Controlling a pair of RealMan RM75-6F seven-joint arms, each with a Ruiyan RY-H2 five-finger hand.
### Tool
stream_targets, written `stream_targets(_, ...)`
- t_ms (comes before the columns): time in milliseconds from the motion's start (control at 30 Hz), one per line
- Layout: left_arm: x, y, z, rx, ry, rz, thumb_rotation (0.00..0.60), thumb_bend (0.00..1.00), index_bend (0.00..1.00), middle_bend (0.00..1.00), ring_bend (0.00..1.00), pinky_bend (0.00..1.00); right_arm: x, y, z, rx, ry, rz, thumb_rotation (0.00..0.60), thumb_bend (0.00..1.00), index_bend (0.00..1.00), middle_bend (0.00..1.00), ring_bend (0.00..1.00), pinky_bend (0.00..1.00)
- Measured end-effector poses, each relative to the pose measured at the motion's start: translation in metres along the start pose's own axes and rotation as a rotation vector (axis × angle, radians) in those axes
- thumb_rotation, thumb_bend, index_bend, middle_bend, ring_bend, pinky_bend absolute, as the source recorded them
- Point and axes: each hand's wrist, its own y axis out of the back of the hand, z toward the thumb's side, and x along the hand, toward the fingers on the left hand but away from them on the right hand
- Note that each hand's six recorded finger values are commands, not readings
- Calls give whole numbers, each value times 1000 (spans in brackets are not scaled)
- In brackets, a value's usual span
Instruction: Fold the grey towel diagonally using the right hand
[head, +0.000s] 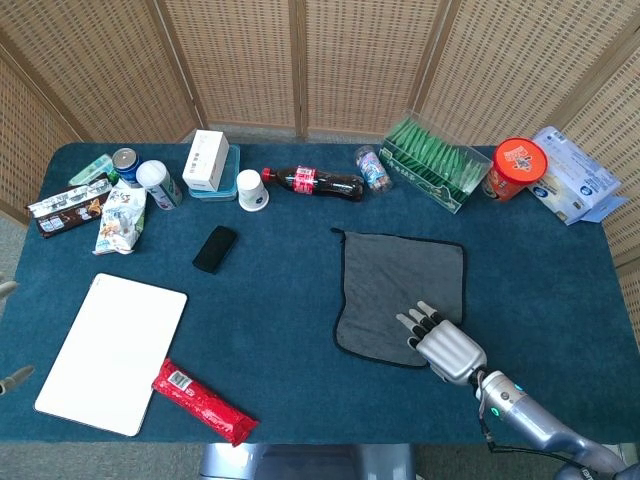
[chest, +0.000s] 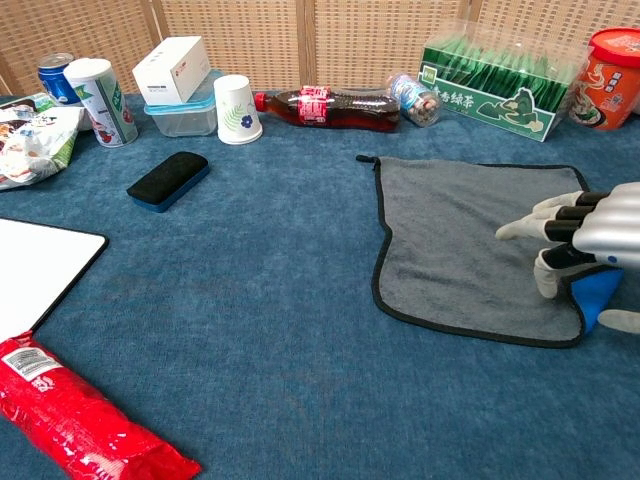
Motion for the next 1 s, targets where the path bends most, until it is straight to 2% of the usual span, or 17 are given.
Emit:
stream_targets(333, 0, 1, -1, -4, -1, 1, 600, 113, 112, 0, 0, 0, -11, 0, 6, 15, -3, -2, 600, 379, 355, 0, 0, 68)
stream_targets(1000, 0, 0, 0, -4, -5, -7, 600, 113, 113, 0, 0, 0, -10, -14, -14, 63, -52, 34, 600, 388, 386, 0, 0, 68)
